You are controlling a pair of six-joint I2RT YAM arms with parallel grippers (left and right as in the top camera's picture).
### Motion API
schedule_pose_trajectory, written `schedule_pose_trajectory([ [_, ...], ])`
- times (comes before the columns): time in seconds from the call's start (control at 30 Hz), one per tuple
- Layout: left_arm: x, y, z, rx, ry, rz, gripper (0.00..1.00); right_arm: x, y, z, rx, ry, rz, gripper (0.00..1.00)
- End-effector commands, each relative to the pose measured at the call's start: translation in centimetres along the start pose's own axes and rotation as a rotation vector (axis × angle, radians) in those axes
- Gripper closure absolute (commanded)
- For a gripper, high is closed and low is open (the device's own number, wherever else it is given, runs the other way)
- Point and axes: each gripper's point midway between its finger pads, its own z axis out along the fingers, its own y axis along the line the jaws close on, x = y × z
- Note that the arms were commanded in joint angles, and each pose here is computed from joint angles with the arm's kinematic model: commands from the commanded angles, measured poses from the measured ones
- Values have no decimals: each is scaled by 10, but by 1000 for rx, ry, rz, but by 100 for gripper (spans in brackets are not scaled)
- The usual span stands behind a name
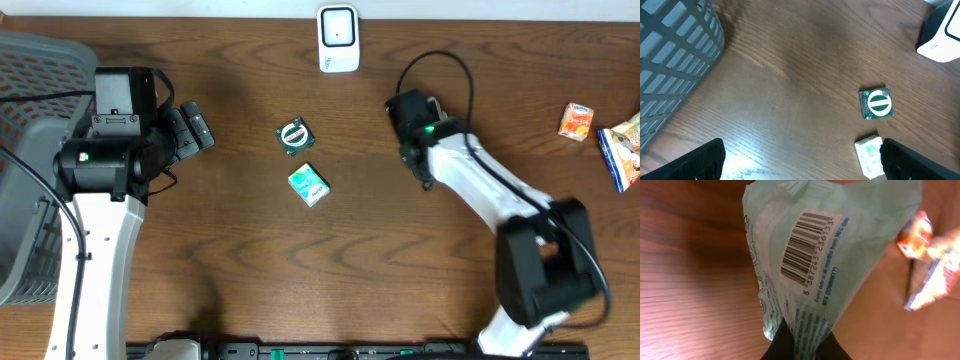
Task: Scan the item barcode
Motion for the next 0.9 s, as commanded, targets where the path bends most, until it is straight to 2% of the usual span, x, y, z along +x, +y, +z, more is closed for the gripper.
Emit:
schedule_pose_trajectory([
  [0.0,-2,4,0,-17,-9,2,2,1,-8,5,175,9,8,97],
  [0.07,-2,4,0,-17,-9,2,2,5,4,9,173,22,-18,92],
  [0.17,-2,4,0,-17,-9,2,2,7,27,5,126,19,-60,78],
  [0.33,-2,4,0,-17,-9,2,2,8,97,-26,-146,-5,-131,61],
  [0.4,-2,4,0,-17,-9,2,2,5,114,-41,-215,-20,-150,58],
  [0.43,-2,4,0,-17,-8,2,2,2,118,-50,-237,-29,-154,53],
  [0.47,-2,4,0,-17,-8,2,2,-2,118,-55,-242,-37,-148,44],
  [0.57,-2,4,0,-17,-8,2,2,-17,109,-73,-247,-58,-126,33],
  [0.6,-2,4,0,-17,-8,3,2,-29,96,-80,-249,-62,-99,25],
  [0.67,-2,4,0,-17,-8,3,2,-38,82,-81,-265,-51,-63,17],
  [0.73,-2,4,0,-17,-8,3,2,-42,75,-74,-350,-28,-60,3],
  [0.77,-2,4,0,-17,-8,3,2,-38,76,-67,-491,-6,-125,3],
  [0.87,-2,4,0,-17,-8,2,2,-26,58,-44,-601,73,-77,8],
])
